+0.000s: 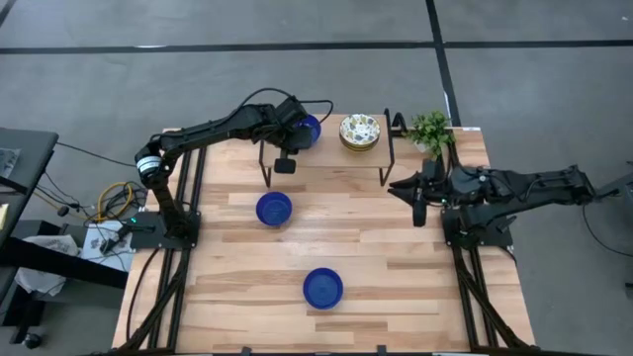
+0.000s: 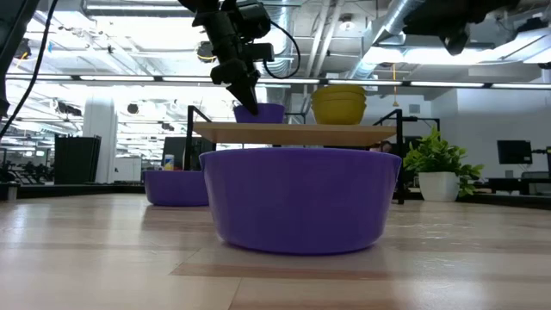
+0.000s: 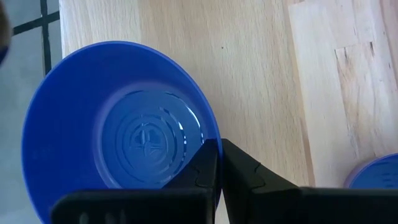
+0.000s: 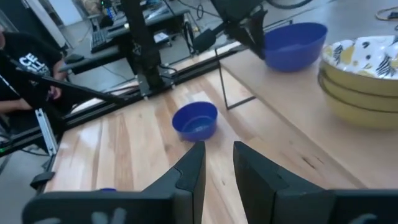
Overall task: Pick & Place Mini bowls
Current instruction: Put the right blue bowl on the shelf
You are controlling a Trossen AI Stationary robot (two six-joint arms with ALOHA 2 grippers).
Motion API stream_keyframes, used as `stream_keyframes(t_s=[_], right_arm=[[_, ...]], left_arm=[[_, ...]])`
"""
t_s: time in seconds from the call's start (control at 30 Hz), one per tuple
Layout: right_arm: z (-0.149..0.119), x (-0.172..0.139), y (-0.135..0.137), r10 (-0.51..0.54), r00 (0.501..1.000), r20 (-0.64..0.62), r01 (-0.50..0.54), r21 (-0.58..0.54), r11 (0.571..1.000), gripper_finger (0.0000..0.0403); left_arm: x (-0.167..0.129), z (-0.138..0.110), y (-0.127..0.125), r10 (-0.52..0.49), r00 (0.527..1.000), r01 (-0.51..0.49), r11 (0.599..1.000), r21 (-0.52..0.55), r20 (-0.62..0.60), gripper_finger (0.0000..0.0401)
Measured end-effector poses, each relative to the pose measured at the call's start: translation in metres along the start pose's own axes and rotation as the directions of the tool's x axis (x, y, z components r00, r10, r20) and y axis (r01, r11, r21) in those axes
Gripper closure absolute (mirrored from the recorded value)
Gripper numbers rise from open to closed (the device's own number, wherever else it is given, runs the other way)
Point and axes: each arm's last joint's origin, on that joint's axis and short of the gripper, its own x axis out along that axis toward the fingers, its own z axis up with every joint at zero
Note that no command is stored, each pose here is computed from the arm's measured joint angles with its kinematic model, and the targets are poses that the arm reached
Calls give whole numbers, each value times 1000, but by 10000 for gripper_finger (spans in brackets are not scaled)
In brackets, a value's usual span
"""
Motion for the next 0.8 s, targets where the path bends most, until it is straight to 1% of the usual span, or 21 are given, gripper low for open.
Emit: stream_keyframes(t_s=[0.1,0.2,0.23,0.3,0.37,0.43,0.5,0.57,0.63,0.73,0.8], right_arm=[[-1,3,1,0,1000,-12,0,16,1000,331],[-1,6,1,-3,1000,-18,4,6,1000,331],[-1,6,2,16,1000,-25,-16,6,1000,331],[0,7,5,105,994,-28,-104,9,994,331],[1,10,9,210,977,30,-209,-6,978,331],[-7,16,11,309,948,76,-308,-29,951,331],[-22,24,8,332,940,80,-332,-9,943,331],[-38,30,3,329,943,59,-332,59,941,331],[-45,33,0,347,934,82,-354,92,931,331],[-47,31,-4,396,909,131,-406,58,912,331],[-44,27,-7,404,901,159,-413,29,910,331]], left_arm=[[0,0,0,0,1000,0,1000,0,0,392],[0,0,0,0,1000,0,1000,1,1,392],[0,0,0,0,1000,0,1000,1,1,392],[0,0,0,0,1000,0,1000,1,1,392],[0,0,0,0,1000,0,1000,2,1,392],[0,0,0,0,1000,0,1000,3,1,392],[0,1,-1,-1,1000,1,1000,5,2,392],[0,1,-1,-2,1000,2,1000,6,2,392],[0,1,-1,-2,1000,2,1000,6,1,392],[0,2,-3,-6,1000,6,1000,10,2,391],[0,3,-4,-9,1000,9,1000,15,4,391]])
